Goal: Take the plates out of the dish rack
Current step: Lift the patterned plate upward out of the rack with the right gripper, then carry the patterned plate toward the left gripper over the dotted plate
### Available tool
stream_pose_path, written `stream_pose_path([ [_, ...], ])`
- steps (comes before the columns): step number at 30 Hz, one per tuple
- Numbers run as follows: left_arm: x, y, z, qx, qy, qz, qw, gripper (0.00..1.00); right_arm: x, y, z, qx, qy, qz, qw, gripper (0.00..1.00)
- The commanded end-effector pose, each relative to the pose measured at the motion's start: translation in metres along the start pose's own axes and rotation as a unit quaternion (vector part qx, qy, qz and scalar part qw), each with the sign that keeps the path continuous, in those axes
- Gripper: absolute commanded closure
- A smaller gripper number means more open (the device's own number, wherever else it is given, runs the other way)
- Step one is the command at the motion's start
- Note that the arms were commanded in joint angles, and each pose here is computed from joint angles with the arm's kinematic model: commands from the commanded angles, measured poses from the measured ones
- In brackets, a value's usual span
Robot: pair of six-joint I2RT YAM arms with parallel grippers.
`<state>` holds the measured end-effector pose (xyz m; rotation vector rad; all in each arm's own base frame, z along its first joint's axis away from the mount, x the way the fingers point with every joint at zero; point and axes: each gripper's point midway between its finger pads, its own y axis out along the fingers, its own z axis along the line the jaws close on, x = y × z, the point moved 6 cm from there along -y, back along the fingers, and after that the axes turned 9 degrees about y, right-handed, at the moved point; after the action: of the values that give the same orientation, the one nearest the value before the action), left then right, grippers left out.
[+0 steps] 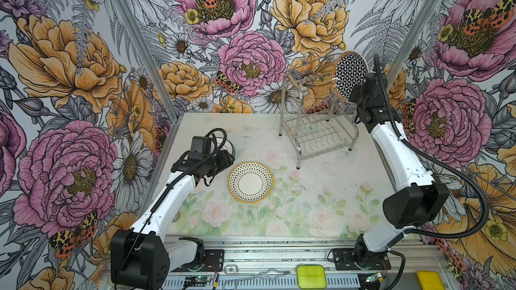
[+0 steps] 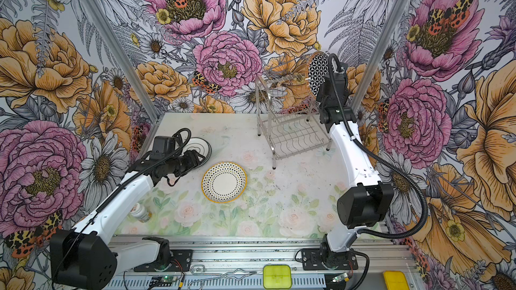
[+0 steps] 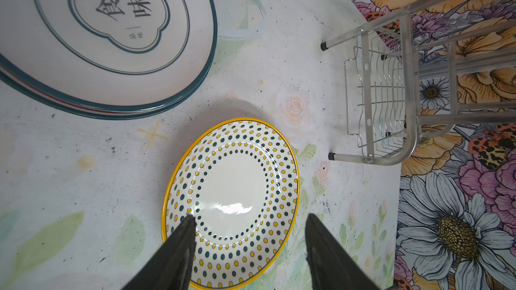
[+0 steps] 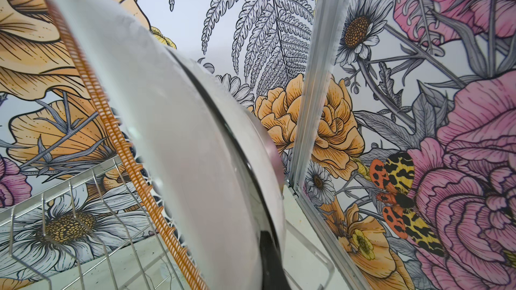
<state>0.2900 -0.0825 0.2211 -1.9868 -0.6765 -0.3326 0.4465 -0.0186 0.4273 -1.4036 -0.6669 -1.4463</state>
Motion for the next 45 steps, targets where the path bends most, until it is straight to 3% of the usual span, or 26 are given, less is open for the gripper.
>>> stream_pose_path([
  [1, 0.008, -0.001, -0.009, -0.013, 0.013, -0.014, 1.000, 0.37, 0.097, -0.064, -0.008, 0.042, 0.120, -0.165, 0.978, 1.00],
  [15, 0.007, 0.003, -0.011, -0.011, 0.014, -0.009, 1.000, 0.37, 0.087, -0.059, -0.009, 0.057, 0.133, -0.148, 0.978, 1.00],
  [26, 0.008, 0.007, -0.014, -0.007, 0.017, -0.004, 1.000, 0.38, 0.075, -0.067, -0.001, 0.129, 0.172, -0.111, 0.970, 1.00],
  [45, 0.007, 0.007, -0.027, -0.013, 0.027, -0.007, 1.000, 0.38, 0.061, -0.125, 0.003, 0.267, 0.231, -0.050, 0.934, 1.00],
])
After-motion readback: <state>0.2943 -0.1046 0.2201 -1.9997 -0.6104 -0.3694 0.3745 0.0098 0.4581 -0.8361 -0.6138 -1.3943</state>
